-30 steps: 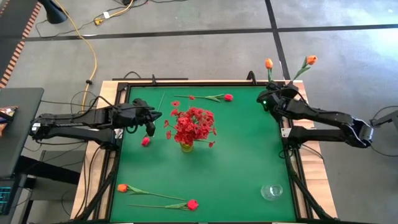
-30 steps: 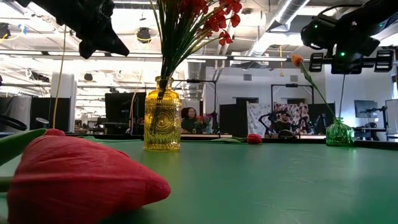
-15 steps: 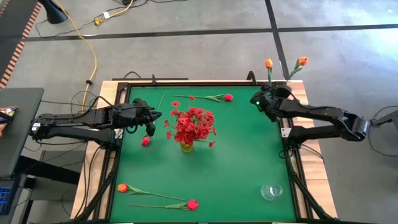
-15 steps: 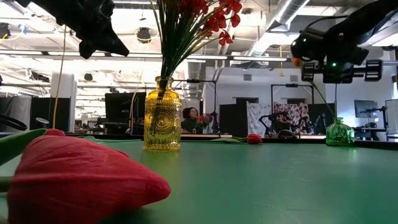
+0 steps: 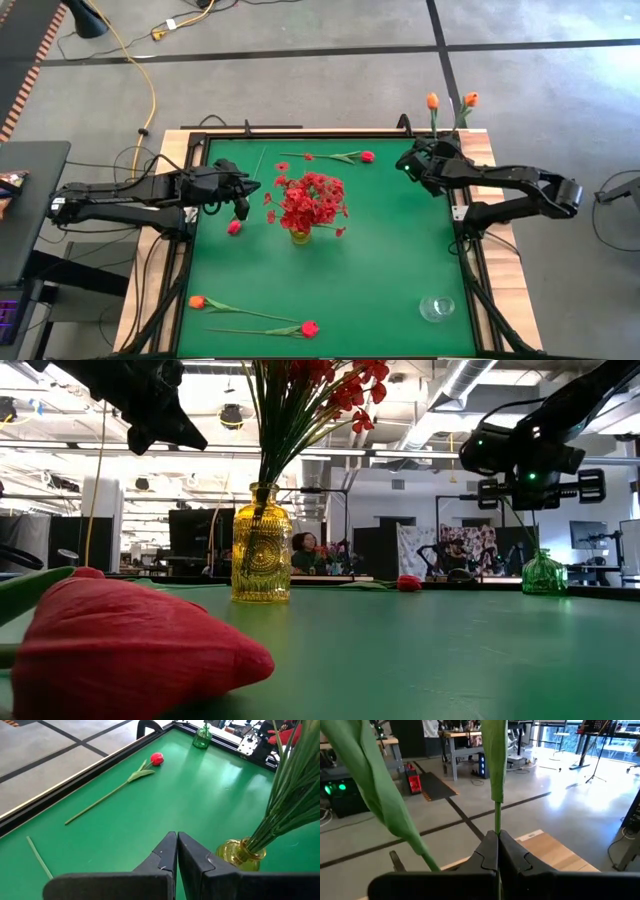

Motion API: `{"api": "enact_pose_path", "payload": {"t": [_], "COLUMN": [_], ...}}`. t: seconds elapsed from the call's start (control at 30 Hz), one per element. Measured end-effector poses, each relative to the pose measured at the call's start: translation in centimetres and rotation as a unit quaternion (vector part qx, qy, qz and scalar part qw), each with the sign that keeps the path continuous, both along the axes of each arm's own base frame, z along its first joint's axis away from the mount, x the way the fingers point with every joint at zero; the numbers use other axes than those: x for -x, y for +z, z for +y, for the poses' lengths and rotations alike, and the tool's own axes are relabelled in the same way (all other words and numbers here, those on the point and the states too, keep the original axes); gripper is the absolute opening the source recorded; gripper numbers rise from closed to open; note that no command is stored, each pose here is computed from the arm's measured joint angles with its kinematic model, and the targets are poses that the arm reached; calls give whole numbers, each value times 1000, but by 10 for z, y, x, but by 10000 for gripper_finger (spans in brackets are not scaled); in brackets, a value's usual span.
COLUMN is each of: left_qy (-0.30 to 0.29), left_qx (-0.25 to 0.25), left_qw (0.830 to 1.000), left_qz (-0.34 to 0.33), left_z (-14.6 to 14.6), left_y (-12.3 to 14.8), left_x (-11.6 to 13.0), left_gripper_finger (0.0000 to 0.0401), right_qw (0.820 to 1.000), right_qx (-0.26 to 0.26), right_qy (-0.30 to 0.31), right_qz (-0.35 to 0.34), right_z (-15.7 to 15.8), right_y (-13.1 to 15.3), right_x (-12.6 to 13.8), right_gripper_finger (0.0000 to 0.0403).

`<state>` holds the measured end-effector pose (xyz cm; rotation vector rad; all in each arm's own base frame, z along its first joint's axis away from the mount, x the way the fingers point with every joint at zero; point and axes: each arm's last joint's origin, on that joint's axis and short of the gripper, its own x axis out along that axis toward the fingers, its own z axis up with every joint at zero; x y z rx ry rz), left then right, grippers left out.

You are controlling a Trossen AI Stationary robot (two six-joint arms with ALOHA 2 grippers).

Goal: Sort flowers into vase by color
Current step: Put the right orange flower into the green vase, then put the orange flower into the green vase

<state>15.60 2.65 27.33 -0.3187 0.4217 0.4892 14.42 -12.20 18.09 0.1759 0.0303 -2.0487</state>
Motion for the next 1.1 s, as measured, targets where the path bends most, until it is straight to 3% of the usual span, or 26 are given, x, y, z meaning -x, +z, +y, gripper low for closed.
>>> {"api": "enact_pose_path", "payload": {"t": [0.4,0.63,1.1], "left_qy": [0,-1,-2], "left_qx": [-1,-1,-1], "left_qw": [1000,1000,1000], "left_qz": [0,1,1], "left_z": [0,0,0], "left_y": [0,0,0], "left_x": [0,0,0], "left_gripper_finger": [0,0,0], "right_qw": [1000,998,982], "right_qx": [-13,-34,-67], "right_qy": [6,19,84], "right_qz": [14,58,155], "right_z": [0,2,13], "right_y": [0,0,17], "right_x": [0,-1,-21], "right_gripper_finger": [50,71,158]}}
